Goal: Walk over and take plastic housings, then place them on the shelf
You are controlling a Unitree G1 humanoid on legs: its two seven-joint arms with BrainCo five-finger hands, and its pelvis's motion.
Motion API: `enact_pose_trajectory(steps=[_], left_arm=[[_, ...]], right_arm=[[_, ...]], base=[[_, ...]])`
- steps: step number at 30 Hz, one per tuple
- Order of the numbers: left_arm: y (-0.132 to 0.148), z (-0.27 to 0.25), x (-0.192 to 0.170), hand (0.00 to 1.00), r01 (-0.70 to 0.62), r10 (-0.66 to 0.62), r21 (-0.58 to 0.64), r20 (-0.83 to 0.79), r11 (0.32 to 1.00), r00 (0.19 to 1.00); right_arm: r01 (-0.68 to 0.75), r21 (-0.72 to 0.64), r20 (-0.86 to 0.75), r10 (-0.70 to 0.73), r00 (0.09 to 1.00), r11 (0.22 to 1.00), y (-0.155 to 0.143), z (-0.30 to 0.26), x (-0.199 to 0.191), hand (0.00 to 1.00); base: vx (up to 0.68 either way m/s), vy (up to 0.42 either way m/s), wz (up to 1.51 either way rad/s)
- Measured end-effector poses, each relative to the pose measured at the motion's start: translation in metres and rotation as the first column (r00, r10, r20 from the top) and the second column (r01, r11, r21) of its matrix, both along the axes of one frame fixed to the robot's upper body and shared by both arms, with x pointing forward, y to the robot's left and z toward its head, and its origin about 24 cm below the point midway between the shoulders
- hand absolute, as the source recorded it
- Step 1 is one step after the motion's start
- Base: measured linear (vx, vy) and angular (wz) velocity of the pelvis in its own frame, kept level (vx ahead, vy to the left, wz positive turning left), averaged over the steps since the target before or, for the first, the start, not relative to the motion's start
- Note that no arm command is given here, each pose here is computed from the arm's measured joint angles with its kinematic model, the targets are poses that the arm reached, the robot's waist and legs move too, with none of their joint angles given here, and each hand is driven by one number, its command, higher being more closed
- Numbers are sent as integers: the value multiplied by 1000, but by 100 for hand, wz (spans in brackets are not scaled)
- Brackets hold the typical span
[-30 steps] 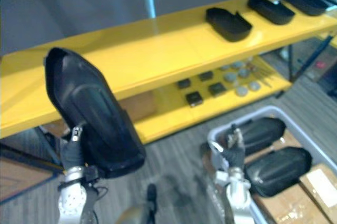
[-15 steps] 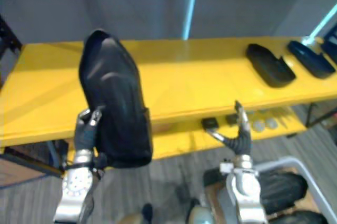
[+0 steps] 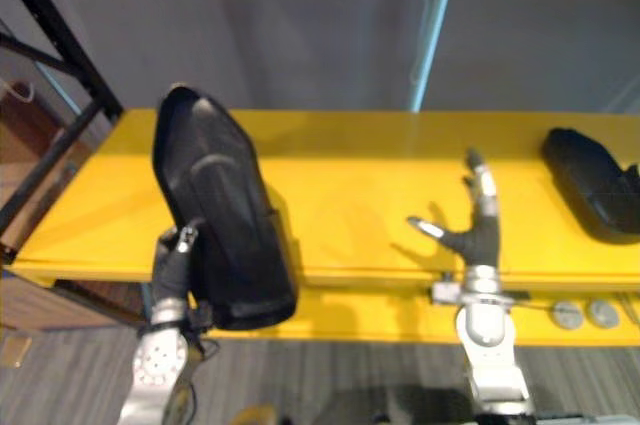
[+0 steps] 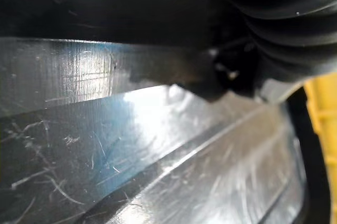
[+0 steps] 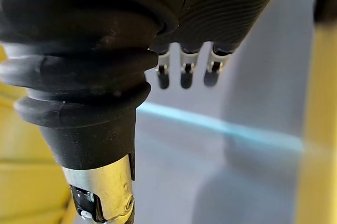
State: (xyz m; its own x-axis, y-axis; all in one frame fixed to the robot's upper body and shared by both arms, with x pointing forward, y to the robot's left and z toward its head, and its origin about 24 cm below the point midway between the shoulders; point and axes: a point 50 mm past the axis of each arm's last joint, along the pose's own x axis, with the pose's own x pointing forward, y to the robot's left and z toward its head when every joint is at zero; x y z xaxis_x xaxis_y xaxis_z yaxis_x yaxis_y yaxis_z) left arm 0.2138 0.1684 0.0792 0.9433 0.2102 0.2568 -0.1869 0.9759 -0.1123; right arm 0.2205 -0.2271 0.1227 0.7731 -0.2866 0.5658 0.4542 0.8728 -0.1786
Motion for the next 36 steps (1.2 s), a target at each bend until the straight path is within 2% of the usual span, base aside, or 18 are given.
enact_pose_trajectory(steps=[4, 9, 14, 17, 20, 24, 26, 31, 36], left_arm=[[2, 9, 4, 100, 20, -21, 39, 31, 999, 999], [-2, 24, 8, 100, 90, -95, 74, 70, 993, 993], [-11, 33, 27, 100, 231, -233, 56, 33, 971, 972], [-16, 24, 58, 100, 297, -300, -48, -71, 954, 951], [-3, 5, 84, 100, 259, -278, -114, -225, 959, 934], [39, -23, 111, 100, 62, -124, -156, -433, 986, 893], [49, -27, 119, 100, 19, -94, -159, -478, 987, 873], [47, -31, 130, 100, 1, -120, -223, -520, 975, 845], [41, -27, 142, 100, -42, -83, -202, -570, 979, 817]], right_arm=[[104, 34, 63, -106, 992, 994, -13, 9, -19, 0], [168, 67, 20, -169, 985, 984, -22, -1, -41, 0], [139, 64, 26, -141, 990, 988, -18, 0, -48, 0], [147, 77, 115, -155, 981, 986, -20, 8, -54, 0], [137, 90, 165, -150, 975, 986, -16, 12, -56, 0], [79, 88, 166, -93, 982, 993, -13, 13, -55, 0], [50, 77, 155, -61, 986, 996, -10, 12, -54, 0], [-51, 90, 130, 39, 991, 995, 3, 8, -49, 0], [-81, 108, 117, 68, 991, 991, 4, 6, -49, 0]], base=[[-2, 133, -32], [59, 39, -27], [30, -16, -33], [-30, -5, -31], [-54, -2, -38], [-78, -32, -46], [-31, -53, -34], [-3, -65, -16], [-38, -37, -2]])
